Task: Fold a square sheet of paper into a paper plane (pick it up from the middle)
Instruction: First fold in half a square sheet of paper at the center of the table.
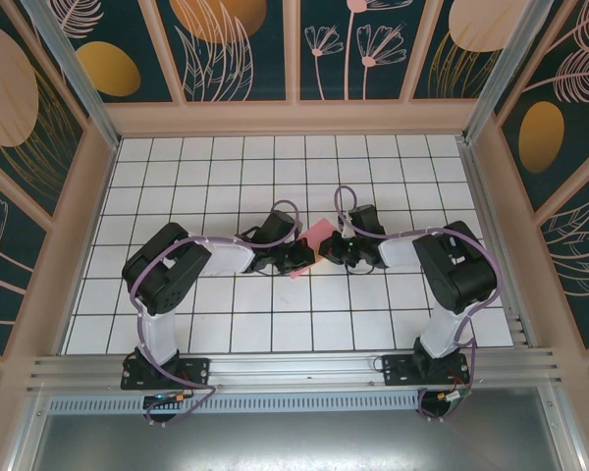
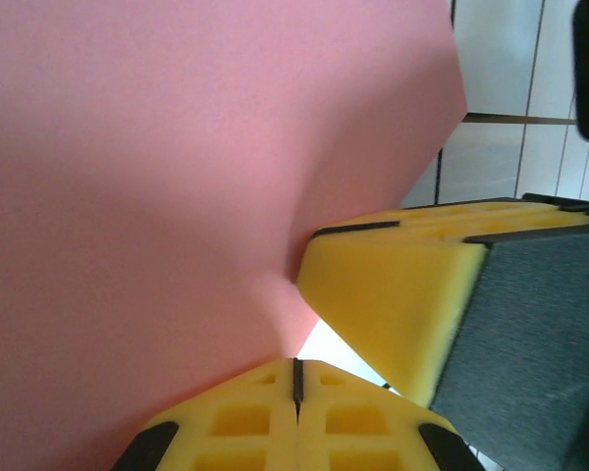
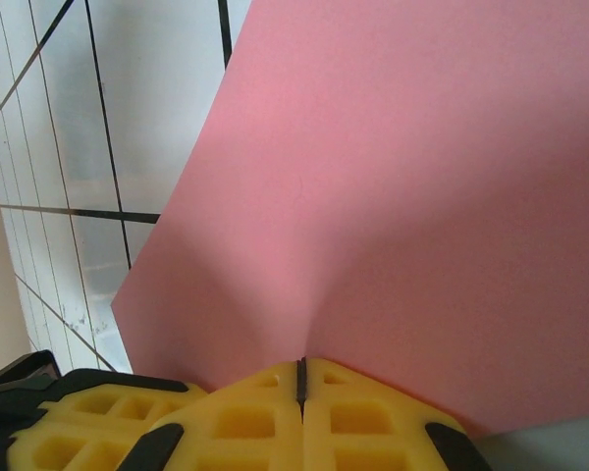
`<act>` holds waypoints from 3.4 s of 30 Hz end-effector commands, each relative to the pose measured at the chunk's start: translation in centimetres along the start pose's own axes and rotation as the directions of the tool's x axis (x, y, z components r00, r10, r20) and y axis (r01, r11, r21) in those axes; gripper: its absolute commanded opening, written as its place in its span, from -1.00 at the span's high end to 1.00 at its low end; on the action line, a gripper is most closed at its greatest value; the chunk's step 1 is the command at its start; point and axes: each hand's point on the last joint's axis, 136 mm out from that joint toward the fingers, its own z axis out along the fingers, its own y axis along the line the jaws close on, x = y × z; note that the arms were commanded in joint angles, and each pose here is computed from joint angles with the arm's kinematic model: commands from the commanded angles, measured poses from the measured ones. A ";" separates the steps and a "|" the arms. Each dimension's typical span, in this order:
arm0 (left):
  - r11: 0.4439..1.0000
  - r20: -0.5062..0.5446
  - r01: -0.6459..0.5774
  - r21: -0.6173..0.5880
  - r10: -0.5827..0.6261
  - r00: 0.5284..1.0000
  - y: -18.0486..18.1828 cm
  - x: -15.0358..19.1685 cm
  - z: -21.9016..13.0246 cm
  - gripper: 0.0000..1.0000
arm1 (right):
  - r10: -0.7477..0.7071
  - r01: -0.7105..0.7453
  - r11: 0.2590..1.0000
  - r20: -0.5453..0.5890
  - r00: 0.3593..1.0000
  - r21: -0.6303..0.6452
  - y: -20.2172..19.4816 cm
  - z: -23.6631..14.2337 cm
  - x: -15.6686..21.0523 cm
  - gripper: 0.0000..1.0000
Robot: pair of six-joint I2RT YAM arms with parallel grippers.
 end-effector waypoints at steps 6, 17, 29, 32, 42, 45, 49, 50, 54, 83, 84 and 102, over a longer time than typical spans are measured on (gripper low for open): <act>0.998 -0.010 0.014 -0.056 -0.014 1.000 1.4 0.4 0.5 1.00 | -0.043 0.044 0.998 -0.018 0.999 0.036 -0.4 0.4 -0.1 1.00; 0.982 -0.023 0.059 -0.179 -0.064 0.998 5.9 2.2 0.5 1.00 | 0.038 -0.048 0.989 0.075 0.996 0.137 -6.4 -2.4 -3.8 1.00; 0.948 -0.040 -0.143 -0.283 0.137 0.990 7.2 1.0 -1.3 1.00 | 0.067 -0.097 0.990 0.265 0.962 0.099 -5.4 -8.0 -9.2 1.00; 0.928 -0.047 -0.232 -0.292 0.229 0.972 6.6 -0.4 -2.4 1.00 | 0.022 -0.042 0.996 0.253 0.967 0.074 -2.8 -7.9 -7.9 1.00; 0.944 -0.034 -0.298 -0.140 0.296 0.954 2.2 -1.5 -2.3 1.00 | -0.018 0.018 1.000 0.116 0.993 -0.001 1.9 -2.0 -4.0 1.00; 0.944 -0.018 -0.299 -0.139 0.300 0.954 1.8 -1.7 -2.7 1.00 | -0.024 0.023 1.000 0.091 0.996 0.006 2.0 -0.6 -4.0 1.00; 0.955 0.016 -0.277 -0.104 0.280 0.960 0.5 -2.1 -3.1 1.00 | 0.002 -0.006 0.999 0.072 0.997 0.050 0.5 0.4 -3.5 1.00; 0.961 0.034 -0.260 -0.091 0.264 0.964 0.1 -2.4 -3.2 1.00 | 0.015 -0.020 0.998 0.067 0.998 0.066 -0.2 0.7 -3.2 1.00; 0.993 0.141 -0.114 0.001 0.113 0.984 -1.4 -3.3 -3.8 1.00 | 0.066 -0.073 0.991 0.066 0.996 0.111 -2.3 0.9 -2.1 1.00; 0.930 0.324 0.351 0.107 -0.366 0.872 2.7 -3.0 -1.7 1.00 | 0.139 -0.150 0.973 0.074 0.987 0.174 -4.5 1.2 0.0 1.00; 0.929 0.322 0.359 0.091 -0.369 0.872 3.2 -2.8 -1.6 1.00 | 0.141 -0.152 0.972 0.074 0.987 0.179 -4.6 1.2 0.0 1.00; 0.893 0.389 0.447 -0.057 -0.393 0.833 8.6 -0.9 -3.3 1.00 | 0.139 -0.155 0.958 0.083 0.987 0.241 -5.9 0.9 0.0 1.00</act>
